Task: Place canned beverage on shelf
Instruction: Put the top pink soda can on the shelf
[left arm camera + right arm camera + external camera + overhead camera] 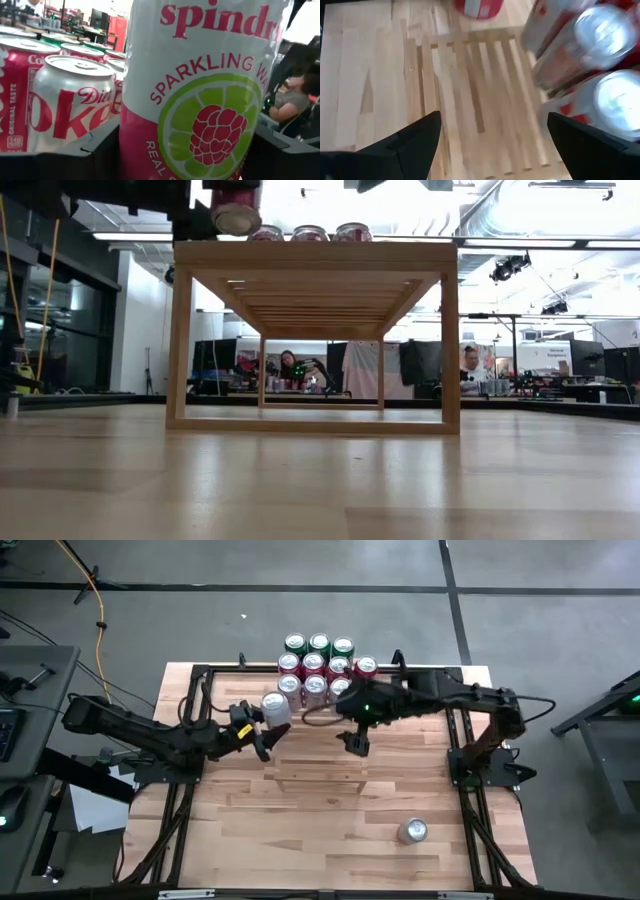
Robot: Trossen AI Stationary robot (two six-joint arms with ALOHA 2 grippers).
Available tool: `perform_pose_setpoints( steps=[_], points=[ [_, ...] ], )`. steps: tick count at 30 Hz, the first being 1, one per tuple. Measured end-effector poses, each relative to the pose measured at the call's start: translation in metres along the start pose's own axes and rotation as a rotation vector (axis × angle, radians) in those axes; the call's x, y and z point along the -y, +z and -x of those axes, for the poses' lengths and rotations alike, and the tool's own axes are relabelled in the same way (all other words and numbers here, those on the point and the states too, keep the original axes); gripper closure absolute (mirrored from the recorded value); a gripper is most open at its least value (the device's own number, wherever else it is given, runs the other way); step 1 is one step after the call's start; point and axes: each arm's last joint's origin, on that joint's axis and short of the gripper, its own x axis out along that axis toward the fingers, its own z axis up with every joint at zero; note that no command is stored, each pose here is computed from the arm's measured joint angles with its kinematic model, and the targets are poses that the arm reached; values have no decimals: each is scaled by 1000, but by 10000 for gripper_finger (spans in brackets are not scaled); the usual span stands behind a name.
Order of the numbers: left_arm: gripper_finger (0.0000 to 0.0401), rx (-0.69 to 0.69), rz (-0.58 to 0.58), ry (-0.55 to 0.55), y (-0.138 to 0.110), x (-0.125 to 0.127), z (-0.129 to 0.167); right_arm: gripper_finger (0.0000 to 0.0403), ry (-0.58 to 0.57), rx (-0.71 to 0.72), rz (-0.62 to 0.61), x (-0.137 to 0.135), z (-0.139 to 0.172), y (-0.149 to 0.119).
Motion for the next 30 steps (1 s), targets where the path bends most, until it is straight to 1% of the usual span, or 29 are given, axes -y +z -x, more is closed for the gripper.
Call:
perform_pose_setpoints(
  steps=[2,4,7,11,13,16,19,23,25,30],
  points=[
    [121,1,-24,0,0,0,0,52,9,17,-28,-4,-12,-13],
    [121,-2,-39,6,-1,-1,-2,52,27,48,-86,-6,-20,-28],
    [121,-19,-58,17,-5,-2,-5,52,68,158,-200,-10,-25,-44],
    [121,-50,-35,23,-17,-1,-12,52,147,390,-352,-14,-30,-47],
    [121,-57,-34,20,-23,0,-15,52,154,484,-393,-15,-36,-46],
    [121,-37,-19,13,-30,2,-21,52,128,583,-425,-15,-45,-43],
    [121,-21,-5,-15,-36,4,-25,52,85,603,-416,-17,-57,-40],
    [121,-37,-6,-71,-40,8,-30,52,61,630,-324,-19,-69,-36],
    [121,-52,-7,-117,-41,12,-33,52,62,633,-274,-21,-74,-35],
    [121,-69,-3,-212,-41,19,-39,52,55,650,-212,-22,-75,-34]
  ],
)
